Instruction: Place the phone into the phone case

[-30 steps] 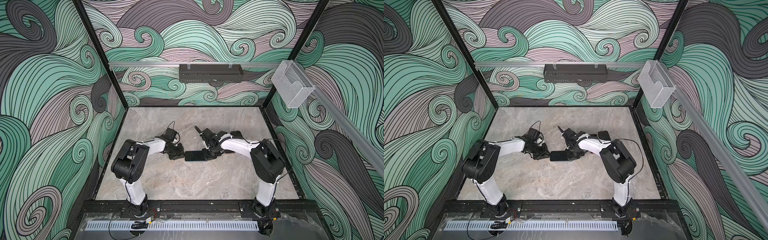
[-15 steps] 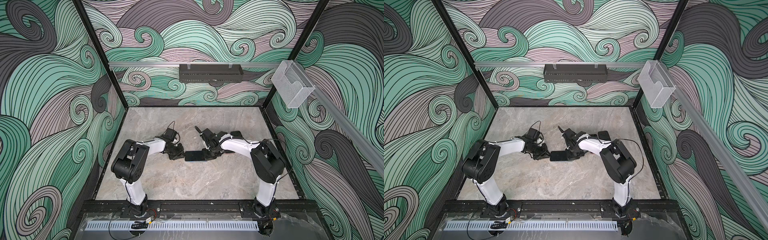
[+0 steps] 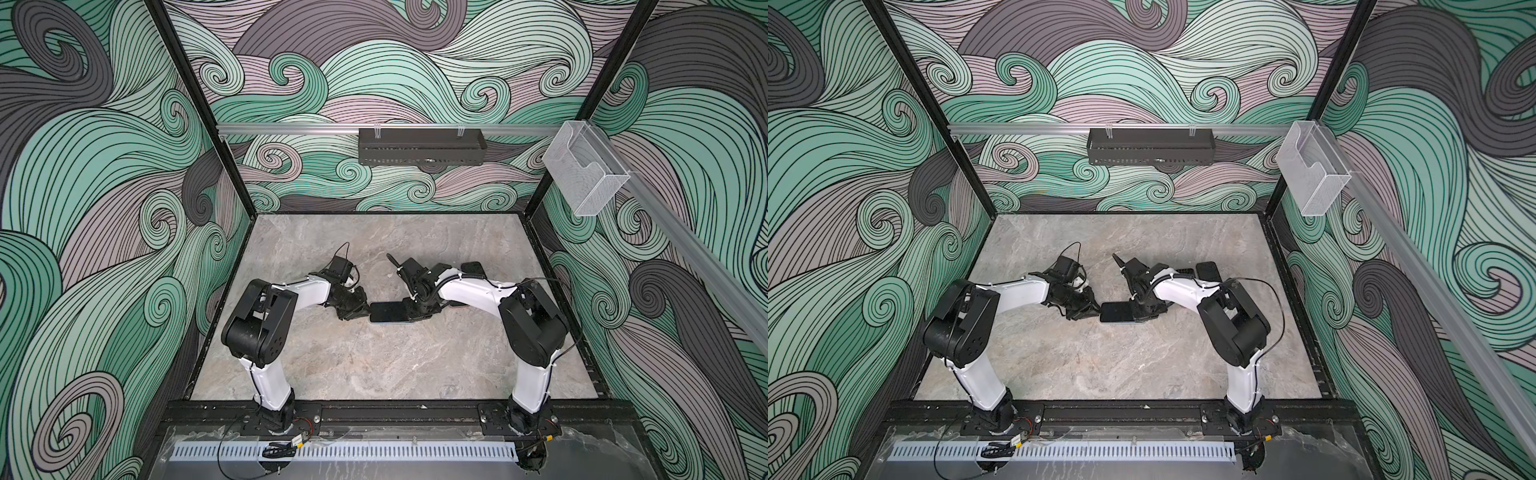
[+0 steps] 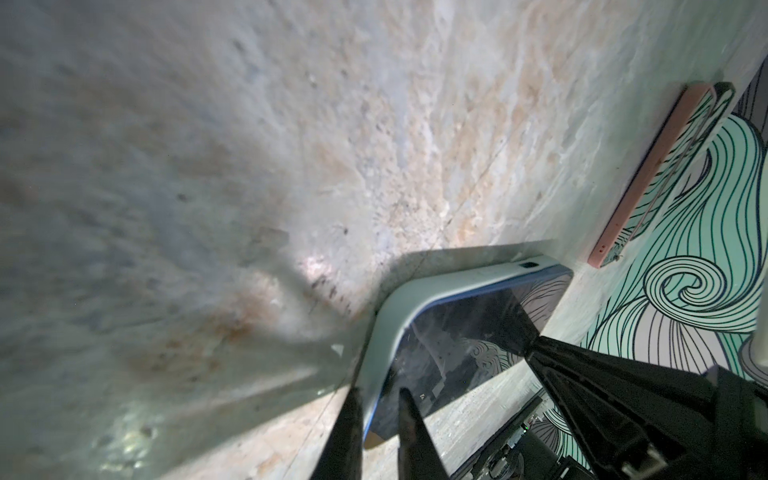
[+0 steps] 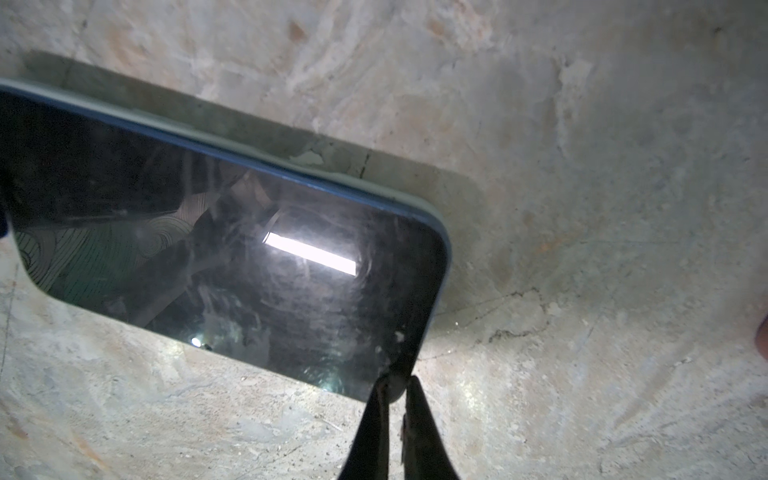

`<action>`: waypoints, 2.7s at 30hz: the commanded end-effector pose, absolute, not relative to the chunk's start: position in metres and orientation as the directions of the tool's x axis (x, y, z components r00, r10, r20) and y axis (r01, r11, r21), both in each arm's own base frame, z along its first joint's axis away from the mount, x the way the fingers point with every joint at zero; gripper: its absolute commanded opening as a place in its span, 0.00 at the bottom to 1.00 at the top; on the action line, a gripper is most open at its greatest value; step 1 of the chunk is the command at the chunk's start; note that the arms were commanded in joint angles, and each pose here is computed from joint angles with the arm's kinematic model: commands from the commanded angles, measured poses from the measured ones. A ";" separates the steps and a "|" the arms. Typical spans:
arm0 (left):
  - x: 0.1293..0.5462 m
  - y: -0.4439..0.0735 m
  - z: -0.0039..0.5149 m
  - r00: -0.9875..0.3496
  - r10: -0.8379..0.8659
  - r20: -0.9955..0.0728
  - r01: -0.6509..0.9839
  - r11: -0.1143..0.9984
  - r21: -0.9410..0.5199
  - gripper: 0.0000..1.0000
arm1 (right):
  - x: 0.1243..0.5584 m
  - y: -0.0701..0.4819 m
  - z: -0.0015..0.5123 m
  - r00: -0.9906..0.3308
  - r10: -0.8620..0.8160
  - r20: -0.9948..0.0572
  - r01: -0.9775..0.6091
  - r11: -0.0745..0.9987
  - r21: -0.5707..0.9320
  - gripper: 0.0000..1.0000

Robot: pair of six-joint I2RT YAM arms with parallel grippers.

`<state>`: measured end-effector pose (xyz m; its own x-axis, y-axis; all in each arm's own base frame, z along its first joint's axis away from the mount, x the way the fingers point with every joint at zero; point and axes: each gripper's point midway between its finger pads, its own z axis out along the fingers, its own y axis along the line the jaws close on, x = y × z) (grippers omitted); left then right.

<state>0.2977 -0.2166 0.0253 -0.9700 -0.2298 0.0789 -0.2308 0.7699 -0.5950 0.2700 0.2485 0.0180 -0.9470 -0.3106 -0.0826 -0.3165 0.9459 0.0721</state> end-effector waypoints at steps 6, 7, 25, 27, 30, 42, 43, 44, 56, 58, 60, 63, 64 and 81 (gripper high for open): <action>0.303 -0.225 0.044 -0.978 -0.201 0.061 -0.193 0.740 -0.644 0.18 | 0.223 0.205 -0.068 -0.937 -0.305 0.169 -0.324 0.940 -0.104 0.10; 0.302 -0.225 0.043 -0.978 -0.200 0.063 -0.193 0.741 -0.644 0.18 | 0.223 0.205 -0.069 -0.937 -0.305 0.171 -0.324 0.940 -0.103 0.10; 0.296 -0.214 0.031 -0.975 -0.212 0.068 -0.210 0.777 -0.594 0.18 | 0.213 0.200 -0.091 -0.930 -0.298 0.217 -0.330 0.935 -0.131 0.10; 0.296 -0.212 0.031 -0.976 -0.210 0.065 -0.207 0.782 -0.588 0.18 | 0.212 0.199 -0.092 -0.929 -0.298 0.222 -0.332 0.934 -0.134 0.10; 0.295 -0.212 0.029 -0.975 -0.211 0.070 -0.211 0.783 -0.585 0.18 | 0.210 0.199 -0.095 -0.928 -0.297 0.226 -0.332 0.933 -0.137 0.10; 0.295 -0.211 0.029 -0.974 -0.214 0.068 -0.214 0.788 -0.578 0.18 | 0.208 0.195 -0.103 -0.926 -0.294 0.237 -0.333 0.931 -0.147 0.10; 0.295 -0.210 0.028 -0.974 -0.218 0.070 -0.218 0.788 -0.576 0.18 | 0.207 0.194 -0.104 -0.926 -0.293 0.239 -0.333 0.931 -0.150 0.10; 0.295 -0.210 0.029 -0.974 -0.217 0.069 -0.217 0.788 -0.576 0.18 | 0.208 0.195 -0.104 -0.926 -0.292 0.238 -0.332 0.931 -0.150 0.10; 0.296 -0.208 0.031 -0.973 -0.221 0.065 -0.219 0.796 -0.565 0.18 | 0.206 0.193 -0.110 -0.933 -0.270 0.238 -0.312 0.937 -0.159 0.10; 0.297 -0.209 0.031 -0.973 -0.221 0.064 -0.218 0.795 -0.566 0.18 | 0.206 0.192 -0.111 -0.934 -0.267 0.239 -0.309 0.937 -0.163 0.10; 0.296 -0.208 0.032 -0.973 -0.222 0.064 -0.218 0.796 -0.565 0.18 | 0.205 0.191 -0.112 -0.934 -0.265 0.241 -0.308 0.936 -0.167 0.10; 0.296 -0.208 0.033 -0.973 -0.221 0.061 -0.216 0.796 -0.566 0.18 | 0.204 0.189 -0.113 -0.933 -0.263 0.245 -0.309 0.935 -0.174 0.10; 0.296 -0.209 0.033 -0.973 -0.221 0.061 -0.216 0.796 -0.566 0.18 | 0.204 0.188 -0.113 -0.934 -0.260 0.246 -0.306 0.935 -0.177 0.10; 0.305 -0.213 0.041 -0.975 -0.222 0.034 -0.199 0.785 -0.586 0.18 | 0.202 0.181 -0.120 -0.935 -0.242 0.261 -0.300 0.930 -0.211 0.11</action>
<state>0.2934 -0.2110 0.0264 -0.9703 -0.2277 0.0817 -0.2330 0.7888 -0.5688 0.2702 0.2493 0.0094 -0.9559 -0.2817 -0.0826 -0.2813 0.9595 -0.0175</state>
